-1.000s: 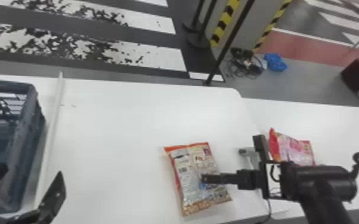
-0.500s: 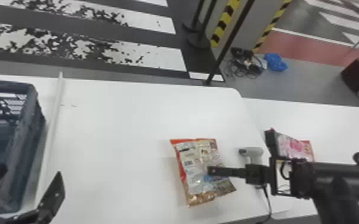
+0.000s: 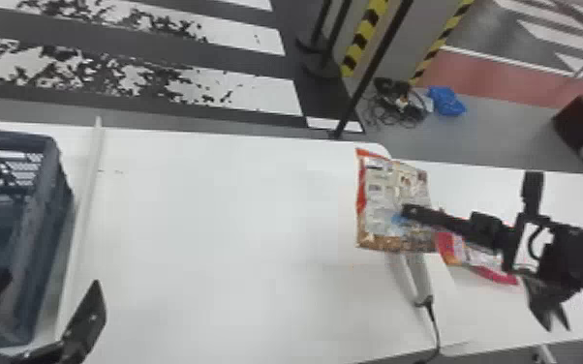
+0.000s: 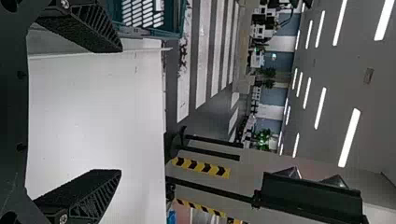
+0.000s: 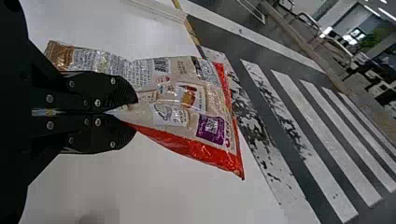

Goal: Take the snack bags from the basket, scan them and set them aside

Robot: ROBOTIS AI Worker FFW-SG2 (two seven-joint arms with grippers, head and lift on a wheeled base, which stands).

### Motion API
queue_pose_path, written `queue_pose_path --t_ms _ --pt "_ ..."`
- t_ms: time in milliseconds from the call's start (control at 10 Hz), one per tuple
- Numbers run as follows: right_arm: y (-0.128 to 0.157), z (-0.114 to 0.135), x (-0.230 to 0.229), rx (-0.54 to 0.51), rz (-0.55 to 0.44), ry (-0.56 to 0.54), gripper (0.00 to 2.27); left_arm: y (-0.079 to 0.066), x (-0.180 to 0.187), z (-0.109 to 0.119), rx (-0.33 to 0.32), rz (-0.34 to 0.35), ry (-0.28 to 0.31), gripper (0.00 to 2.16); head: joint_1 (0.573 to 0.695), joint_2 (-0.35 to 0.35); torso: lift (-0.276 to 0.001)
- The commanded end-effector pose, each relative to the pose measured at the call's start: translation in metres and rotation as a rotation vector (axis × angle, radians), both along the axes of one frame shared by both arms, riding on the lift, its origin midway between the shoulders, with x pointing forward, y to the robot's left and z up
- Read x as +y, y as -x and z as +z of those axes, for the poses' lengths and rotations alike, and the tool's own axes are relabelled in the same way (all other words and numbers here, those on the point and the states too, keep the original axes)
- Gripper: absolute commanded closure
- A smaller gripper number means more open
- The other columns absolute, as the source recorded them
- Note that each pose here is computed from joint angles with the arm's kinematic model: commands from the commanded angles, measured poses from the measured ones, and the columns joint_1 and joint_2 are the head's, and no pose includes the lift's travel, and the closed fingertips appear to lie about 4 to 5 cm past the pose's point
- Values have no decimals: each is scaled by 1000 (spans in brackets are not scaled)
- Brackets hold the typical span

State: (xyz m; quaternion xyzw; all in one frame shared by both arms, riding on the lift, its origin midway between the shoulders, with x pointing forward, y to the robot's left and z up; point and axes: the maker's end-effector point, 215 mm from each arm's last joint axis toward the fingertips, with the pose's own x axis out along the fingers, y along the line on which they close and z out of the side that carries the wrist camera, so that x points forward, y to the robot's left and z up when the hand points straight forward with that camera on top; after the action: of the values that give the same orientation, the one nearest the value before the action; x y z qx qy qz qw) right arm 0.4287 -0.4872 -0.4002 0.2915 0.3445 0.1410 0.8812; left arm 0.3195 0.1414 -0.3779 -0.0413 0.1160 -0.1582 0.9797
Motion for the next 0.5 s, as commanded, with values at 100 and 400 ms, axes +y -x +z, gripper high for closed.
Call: queue_pose_path --t_ms 100,400 --pt "-21 6 -97 -75 -205 48 2246 2 -4 -3 7 -9 2 70 695 -350 -75" --pt "-19 -21 -174 -46 -436 246 2246 1 -7 -6 8 -13 6 70 695 -350 -75"
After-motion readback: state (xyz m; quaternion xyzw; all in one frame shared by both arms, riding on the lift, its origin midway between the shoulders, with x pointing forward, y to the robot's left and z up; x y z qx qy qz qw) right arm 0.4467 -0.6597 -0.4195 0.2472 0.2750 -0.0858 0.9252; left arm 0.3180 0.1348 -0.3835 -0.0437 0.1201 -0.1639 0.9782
